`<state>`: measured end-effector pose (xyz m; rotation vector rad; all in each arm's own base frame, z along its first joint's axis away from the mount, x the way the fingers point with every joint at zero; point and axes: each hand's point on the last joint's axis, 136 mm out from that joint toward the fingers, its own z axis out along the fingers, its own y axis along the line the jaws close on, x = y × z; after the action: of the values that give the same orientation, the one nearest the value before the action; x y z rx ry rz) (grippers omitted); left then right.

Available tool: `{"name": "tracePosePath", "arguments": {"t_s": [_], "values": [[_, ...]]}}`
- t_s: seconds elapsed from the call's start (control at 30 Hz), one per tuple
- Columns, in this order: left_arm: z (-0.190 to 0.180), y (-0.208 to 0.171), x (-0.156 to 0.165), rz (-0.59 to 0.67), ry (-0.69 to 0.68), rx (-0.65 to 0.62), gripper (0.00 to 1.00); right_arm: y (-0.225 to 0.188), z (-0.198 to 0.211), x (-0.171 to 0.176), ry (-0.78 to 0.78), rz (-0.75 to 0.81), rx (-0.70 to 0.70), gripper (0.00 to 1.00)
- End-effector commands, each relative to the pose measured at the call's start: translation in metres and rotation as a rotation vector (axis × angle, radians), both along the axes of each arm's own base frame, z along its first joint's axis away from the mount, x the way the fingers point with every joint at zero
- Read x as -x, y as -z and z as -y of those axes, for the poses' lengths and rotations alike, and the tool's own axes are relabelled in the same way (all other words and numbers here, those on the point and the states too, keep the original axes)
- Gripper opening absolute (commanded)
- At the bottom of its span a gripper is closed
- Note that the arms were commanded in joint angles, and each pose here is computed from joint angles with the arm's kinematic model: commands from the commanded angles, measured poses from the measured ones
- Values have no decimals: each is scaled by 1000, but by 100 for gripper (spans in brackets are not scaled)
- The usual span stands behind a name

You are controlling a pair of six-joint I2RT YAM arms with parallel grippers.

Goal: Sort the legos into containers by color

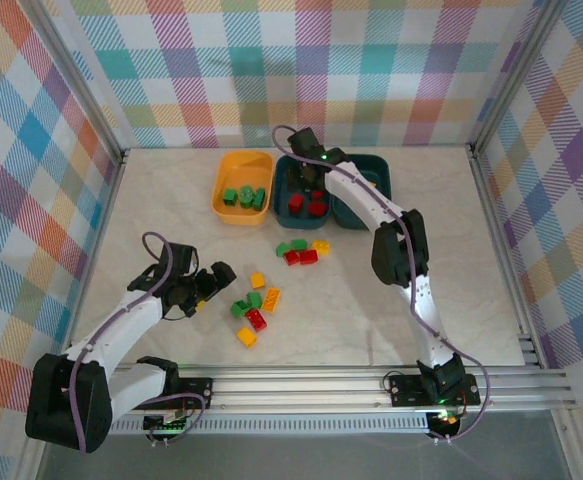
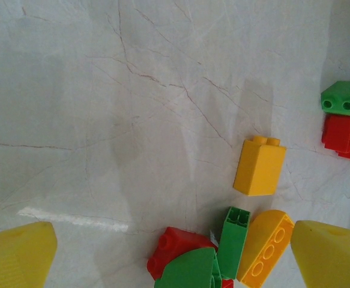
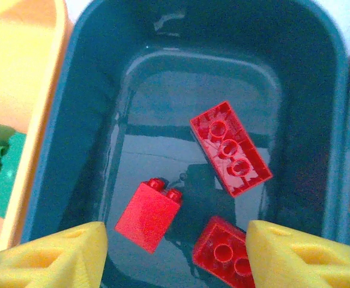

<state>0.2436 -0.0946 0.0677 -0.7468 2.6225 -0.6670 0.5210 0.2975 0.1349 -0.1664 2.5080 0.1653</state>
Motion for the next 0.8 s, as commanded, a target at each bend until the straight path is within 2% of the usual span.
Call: {"name": "tracePosePath", "arguments": {"t_s": [0.0, 0.1, 0.23, 0.3, 0.37, 0.43, 0.57, 0.77], "values": [[-9, -15, -5, 33, -13, -32, 100, -53, -25, 38, -102, 91, -16, 61], [-26, -16, -4, 20, -85, -89, 100, -54, -59, 99, -230, 87, -20, 59], [-45, -12, -2, -16, -168, -110, 100, -14, -88, 189, -357, -2, 16, 55], [-49, -9, -2, -31, -198, -108, 100, 6, -95, 225, -391, -62, 26, 54], [-50, -5, -2, -44, -208, -94, 100, 22, -91, 244, -381, -96, 51, 55], [-48, -2, -4, -51, -211, -79, 100, 36, -79, 249, -348, -117, 76, 57], [-38, 3, -8, -61, -203, -24, 100, 38, -52, 226, -277, -70, 176, 66], [-27, 12, -10, -105, -167, 27, 100, 56, -33, 193, -258, -84, 226, 67]]}}
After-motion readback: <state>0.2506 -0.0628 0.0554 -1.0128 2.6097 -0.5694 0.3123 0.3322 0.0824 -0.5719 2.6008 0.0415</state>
